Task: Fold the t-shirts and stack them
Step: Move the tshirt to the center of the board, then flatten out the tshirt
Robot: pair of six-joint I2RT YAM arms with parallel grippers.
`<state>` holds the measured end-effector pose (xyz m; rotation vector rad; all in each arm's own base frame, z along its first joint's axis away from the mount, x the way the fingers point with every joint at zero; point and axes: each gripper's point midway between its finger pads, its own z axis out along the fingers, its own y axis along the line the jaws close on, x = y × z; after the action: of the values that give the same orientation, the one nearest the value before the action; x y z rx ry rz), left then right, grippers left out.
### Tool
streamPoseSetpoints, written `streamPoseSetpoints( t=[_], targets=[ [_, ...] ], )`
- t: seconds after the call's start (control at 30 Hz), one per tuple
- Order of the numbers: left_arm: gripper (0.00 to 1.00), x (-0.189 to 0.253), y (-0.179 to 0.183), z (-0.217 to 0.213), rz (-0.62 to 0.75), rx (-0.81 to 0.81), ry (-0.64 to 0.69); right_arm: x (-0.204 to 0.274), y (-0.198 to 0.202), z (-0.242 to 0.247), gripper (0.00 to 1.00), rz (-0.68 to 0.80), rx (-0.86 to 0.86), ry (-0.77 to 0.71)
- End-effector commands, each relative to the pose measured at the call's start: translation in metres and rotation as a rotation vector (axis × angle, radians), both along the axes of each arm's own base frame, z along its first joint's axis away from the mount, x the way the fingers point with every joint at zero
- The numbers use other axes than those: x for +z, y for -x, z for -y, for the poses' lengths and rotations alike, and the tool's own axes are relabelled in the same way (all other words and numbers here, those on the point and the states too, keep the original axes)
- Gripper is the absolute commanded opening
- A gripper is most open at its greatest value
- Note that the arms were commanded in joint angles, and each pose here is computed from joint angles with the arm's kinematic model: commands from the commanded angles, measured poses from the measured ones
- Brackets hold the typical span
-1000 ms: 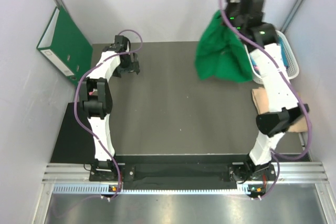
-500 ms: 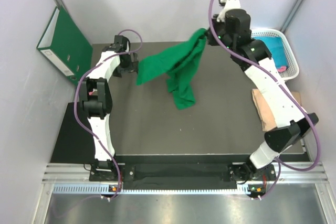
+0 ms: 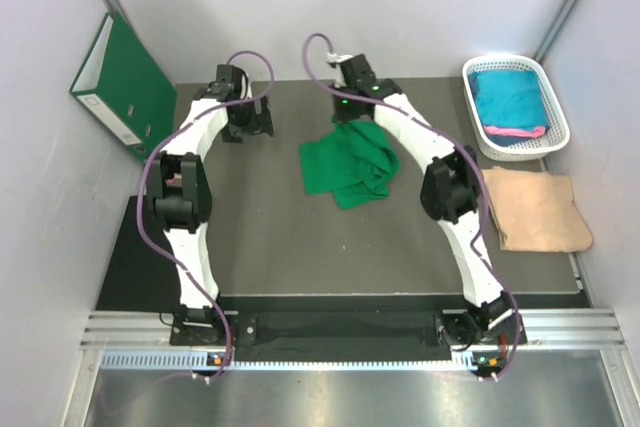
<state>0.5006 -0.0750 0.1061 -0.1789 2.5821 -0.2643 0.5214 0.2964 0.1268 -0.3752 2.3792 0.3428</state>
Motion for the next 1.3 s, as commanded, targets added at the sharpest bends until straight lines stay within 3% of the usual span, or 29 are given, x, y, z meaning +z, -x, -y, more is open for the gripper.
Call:
streamPoseSetpoints(
  t=[0.0,0.07,0.1,0.13,0.2,0.37,0.4,0.6,0.73,0.93,1.1,1.17,1.27],
  targets=[
    [0.98,0.055,-0.003,-0.004,0.157,0.01,-0.008,0.138,0.031,-0.093,0.0,0.289,0.261,-0.184],
    [0.98,0.056,0.001,0.011,0.153,-0.049,0.059,0.115,0.038,-0.1,0.05,0.242,0.23,-0.2],
    [0.98,0.057,0.003,0.019,0.153,-0.076,0.096,0.114,0.037,-0.097,0.33,0.241,0.201,-0.21],
    [0.98,0.059,0.006,0.037,0.155,-0.139,0.183,0.099,0.034,-0.094,0.51,0.21,0.152,-0.221],
    [0.98,0.06,0.007,0.055,0.148,-0.175,0.263,0.083,0.032,-0.09,0.63,0.174,0.13,-0.205],
    [0.98,0.048,0.001,0.095,0.119,-0.221,0.384,0.073,0.033,-0.066,0.72,0.144,0.063,-0.167],
    [0.98,0.045,0.0,0.098,0.112,-0.222,0.39,0.083,0.034,-0.06,0.79,0.16,0.047,-0.171],
    [0.88,0.031,0.005,0.114,0.063,-0.27,0.389,0.083,0.037,-0.017,0.8,0.136,-0.051,-0.141],
    [0.75,0.008,0.022,0.111,-0.002,-0.273,0.32,0.083,0.036,0.008,0.8,0.125,-0.101,-0.146],
    [0.73,-0.015,0.035,0.082,-0.033,-0.175,0.187,0.079,0.035,0.023,0.79,0.107,-0.129,-0.148],
    [0.69,-0.043,0.049,0.077,-0.124,-0.166,0.165,0.073,0.035,0.025,0.78,0.091,-0.136,-0.146],
    [0.64,-0.053,0.05,0.082,-0.142,-0.174,0.191,0.072,0.035,0.026,0.78,0.088,-0.141,-0.145],
    [0.46,-0.061,0.046,0.091,-0.149,-0.176,0.232,0.072,0.034,0.029,0.78,0.087,-0.148,-0.145]
  ],
)
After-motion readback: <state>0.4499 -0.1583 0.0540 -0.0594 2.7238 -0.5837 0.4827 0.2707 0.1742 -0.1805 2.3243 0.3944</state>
